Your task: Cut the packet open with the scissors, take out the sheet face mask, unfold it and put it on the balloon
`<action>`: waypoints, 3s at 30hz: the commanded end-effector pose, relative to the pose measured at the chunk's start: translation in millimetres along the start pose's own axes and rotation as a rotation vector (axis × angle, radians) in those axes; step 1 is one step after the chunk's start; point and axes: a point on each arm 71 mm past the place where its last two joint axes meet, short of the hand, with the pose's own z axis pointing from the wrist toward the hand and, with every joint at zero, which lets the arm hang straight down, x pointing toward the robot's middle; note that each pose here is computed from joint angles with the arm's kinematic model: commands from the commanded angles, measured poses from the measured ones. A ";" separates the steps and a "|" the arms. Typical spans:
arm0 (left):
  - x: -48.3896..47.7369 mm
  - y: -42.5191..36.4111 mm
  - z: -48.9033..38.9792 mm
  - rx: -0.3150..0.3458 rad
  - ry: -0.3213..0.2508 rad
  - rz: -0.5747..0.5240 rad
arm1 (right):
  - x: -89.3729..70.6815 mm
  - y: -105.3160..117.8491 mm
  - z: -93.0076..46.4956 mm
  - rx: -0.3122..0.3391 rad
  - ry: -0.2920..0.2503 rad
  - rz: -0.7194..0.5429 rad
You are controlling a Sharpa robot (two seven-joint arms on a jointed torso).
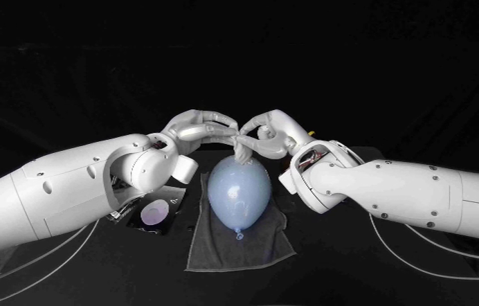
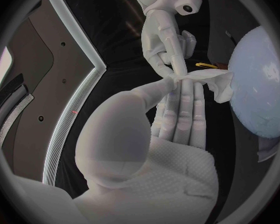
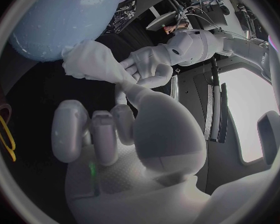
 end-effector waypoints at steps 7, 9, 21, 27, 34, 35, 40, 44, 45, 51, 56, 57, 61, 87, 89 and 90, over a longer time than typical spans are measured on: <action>-1.1 -0.9 0.4 0.008 0.005 -0.004 | -3.8 -0.8 -0.9 -0.016 -0.019 0.000; -2.3 -0.8 0.3 0.009 0.001 -0.003 | -4.9 -1.7 -1.3 -0.013 -0.022 0.001; -9.9 -0.5 0.1 0.011 -0.028 0.002 | -10.2 -6.6 -4.4 0.012 -0.030 0.018; -12.1 -0.3 0.2 0.011 -0.037 0.004 | -11.5 -8.0 -5.4 0.023 -0.032 0.032; -13.7 -0.2 0.5 0.011 -0.043 0.005 | -12.6 -9.5 -6.2 0.035 -0.032 0.047; -13.8 -0.2 0.5 0.012 -0.043 0.005 | -12.9 -9.7 -6.3 0.037 -0.032 0.050; -11.9 -0.7 0.9 0.017 -0.031 0.016 | -14.3 -9.9 -6.0 0.043 -0.026 0.056; -9.2 -1.9 1.4 0.028 -0.014 0.036 | -18.0 -8.4 -2.5 0.043 -0.010 0.055; -8.9 -2.2 1.6 0.030 -0.011 0.041 | -19.3 -7.8 -1.3 0.043 -0.005 0.055; -9.7 -8.8 4.4 0.055 0.000 0.083 | -30.3 -1.7 9.0 0.039 0.040 0.049; -14.9 -23.5 9.4 0.096 0.003 0.160 | -43.3 5.0 20.4 0.043 0.101 0.027; -16.4 -27.9 10.8 0.108 0.004 0.185 | -46.3 6.6 22.9 0.044 0.116 0.021; -22.7 -48.6 15.9 0.157 0.004 0.293 | -58.4 12.6 32.7 0.055 0.175 -0.018; -32.9 -105.9 27.6 0.288 -0.013 0.701 | -99.1 33.2 62.7 0.107 0.206 -0.242; -32.6 -107.0 28.0 0.292 -0.013 0.715 | -102.5 35.4 64.9 0.105 0.196 -0.250; -32.5 -107.8 28.2 0.294 -0.014 0.722 | -104.5 36.8 66.2 0.103 0.191 -0.254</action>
